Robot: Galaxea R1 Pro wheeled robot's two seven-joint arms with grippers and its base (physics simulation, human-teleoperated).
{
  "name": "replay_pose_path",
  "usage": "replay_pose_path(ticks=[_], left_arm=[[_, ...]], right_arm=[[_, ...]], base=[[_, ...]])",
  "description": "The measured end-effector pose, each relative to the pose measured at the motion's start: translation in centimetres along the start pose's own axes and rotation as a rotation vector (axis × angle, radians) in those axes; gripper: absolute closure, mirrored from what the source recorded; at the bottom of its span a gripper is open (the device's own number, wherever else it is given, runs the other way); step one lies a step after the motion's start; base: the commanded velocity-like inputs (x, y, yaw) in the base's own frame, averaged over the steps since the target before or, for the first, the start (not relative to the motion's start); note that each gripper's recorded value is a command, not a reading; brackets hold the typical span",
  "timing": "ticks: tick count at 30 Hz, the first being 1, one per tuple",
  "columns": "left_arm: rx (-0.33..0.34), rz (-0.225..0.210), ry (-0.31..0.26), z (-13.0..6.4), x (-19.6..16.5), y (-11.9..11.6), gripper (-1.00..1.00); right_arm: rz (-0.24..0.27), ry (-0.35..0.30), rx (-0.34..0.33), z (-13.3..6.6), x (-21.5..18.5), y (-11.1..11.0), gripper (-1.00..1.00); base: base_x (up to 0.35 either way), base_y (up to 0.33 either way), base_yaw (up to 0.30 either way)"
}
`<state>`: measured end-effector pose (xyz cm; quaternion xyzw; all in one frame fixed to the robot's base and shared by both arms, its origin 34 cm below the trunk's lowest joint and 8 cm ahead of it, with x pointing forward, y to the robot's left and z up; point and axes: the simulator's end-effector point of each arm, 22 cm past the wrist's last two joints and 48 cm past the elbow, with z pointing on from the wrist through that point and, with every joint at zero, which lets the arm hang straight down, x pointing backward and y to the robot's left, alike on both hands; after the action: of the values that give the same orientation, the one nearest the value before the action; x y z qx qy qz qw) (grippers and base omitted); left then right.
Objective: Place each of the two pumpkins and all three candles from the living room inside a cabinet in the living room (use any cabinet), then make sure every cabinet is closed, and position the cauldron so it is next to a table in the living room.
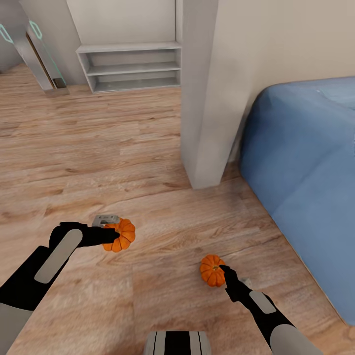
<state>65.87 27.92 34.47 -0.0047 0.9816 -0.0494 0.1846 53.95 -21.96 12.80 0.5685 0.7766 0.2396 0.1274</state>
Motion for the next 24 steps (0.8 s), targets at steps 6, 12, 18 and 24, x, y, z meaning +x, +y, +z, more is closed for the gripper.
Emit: replay_pose_path(ticks=[6,12,18,24], left_arm=[[-0.001,0.0,0.0,-0.01,0.0,0.01,1.0],[-0.002,0.001,0.0,-0.01,0.0,0.03,1.0],[0.001,0.001,0.001,0.01,0.03,-0.04,1.0],[0.001,0.001,0.001,0.01,0.02,-0.04,1.0]], right_arm=[[0.0,0.0,0.0,-0.01,-0.01,0.01,-1.0],[0.0,0.0,0.0,-0.01,-0.01,0.01,-1.0],[0.0,0.0,0.0,0.0,0.0,0.0,-1.0],[0.0,0.0,0.0,0.0,0.0,0.0,-1.0]], base=[[0.062,-0.059,0.0],[0.072,-0.044,0.0],[0.051,-0.034,0.0],[0.006,-0.004,0.0]])
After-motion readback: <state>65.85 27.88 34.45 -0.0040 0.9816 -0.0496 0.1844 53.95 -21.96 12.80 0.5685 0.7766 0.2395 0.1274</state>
